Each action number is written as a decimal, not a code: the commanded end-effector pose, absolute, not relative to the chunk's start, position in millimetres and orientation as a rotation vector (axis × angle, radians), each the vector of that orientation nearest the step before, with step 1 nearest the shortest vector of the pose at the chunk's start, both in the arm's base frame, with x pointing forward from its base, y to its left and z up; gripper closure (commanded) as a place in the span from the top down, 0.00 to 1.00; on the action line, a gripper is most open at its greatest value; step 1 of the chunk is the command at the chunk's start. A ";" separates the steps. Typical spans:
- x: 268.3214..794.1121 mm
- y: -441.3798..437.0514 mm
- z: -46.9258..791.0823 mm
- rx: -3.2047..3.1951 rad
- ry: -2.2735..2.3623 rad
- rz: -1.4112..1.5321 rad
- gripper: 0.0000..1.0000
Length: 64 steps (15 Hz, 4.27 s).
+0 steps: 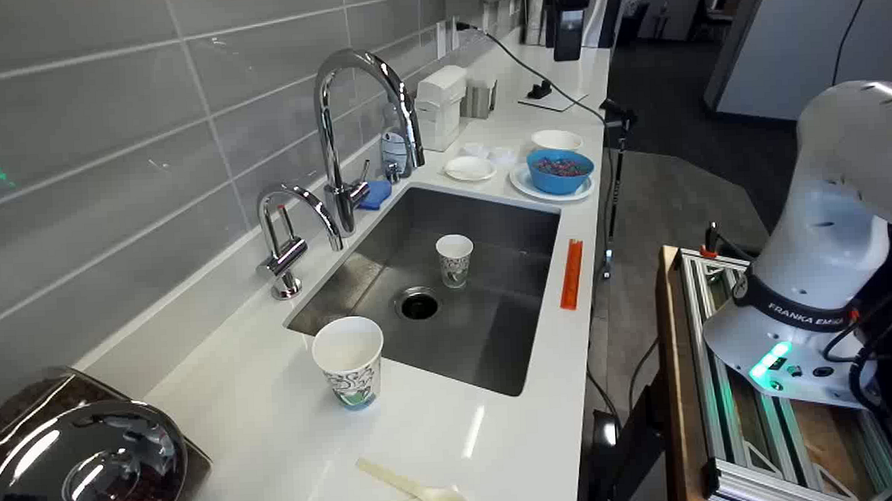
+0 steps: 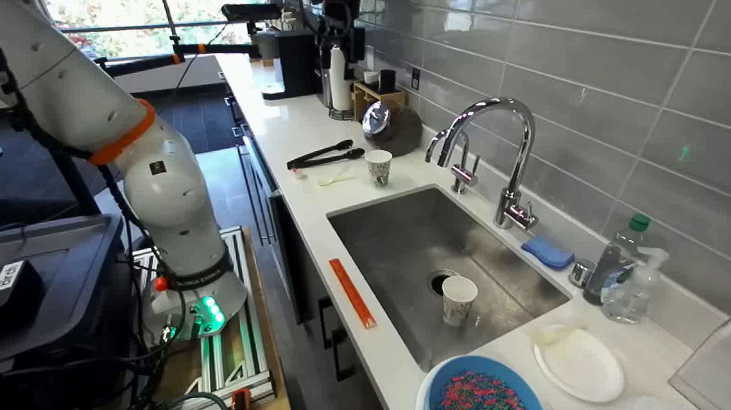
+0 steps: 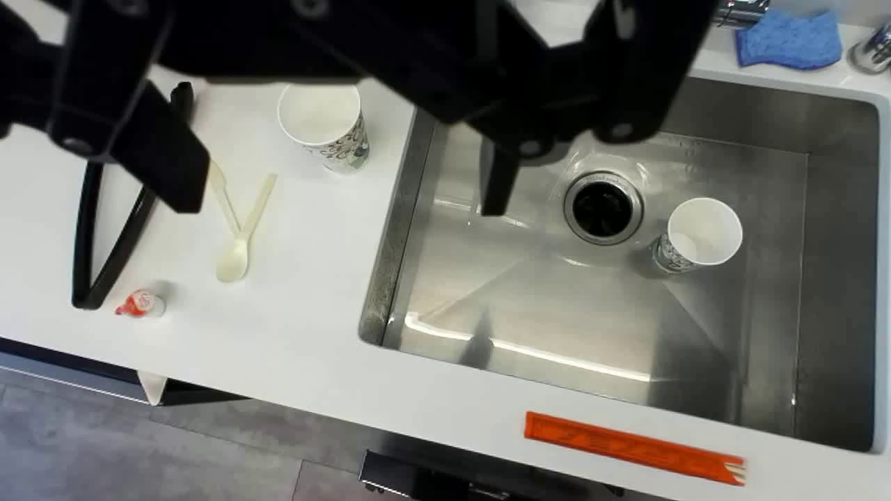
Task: Pick up the white spoon and put it on the plate on the opposite side of the sink
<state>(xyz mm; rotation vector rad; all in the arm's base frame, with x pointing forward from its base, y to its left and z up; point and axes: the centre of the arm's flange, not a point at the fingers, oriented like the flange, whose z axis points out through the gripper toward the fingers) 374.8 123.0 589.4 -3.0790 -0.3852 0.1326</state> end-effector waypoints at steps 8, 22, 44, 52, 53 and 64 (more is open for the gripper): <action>376.0 143.4 587.0 -3.078 -0.489 0.150 1.00; 360.1 259.8 529.9 -3.041 -0.905 0.270 1.00; 395.2 333.0 439.6 -2.986 -0.400 -0.152 1.00; 396.5 328.6 444.1 -2.977 -0.420 -0.138 1.00; 401.9 334.2 434.9 -2.964 -0.435 -0.112 1.00; 408.9 375.1 332.4 -3.048 -0.474 -0.117 1.00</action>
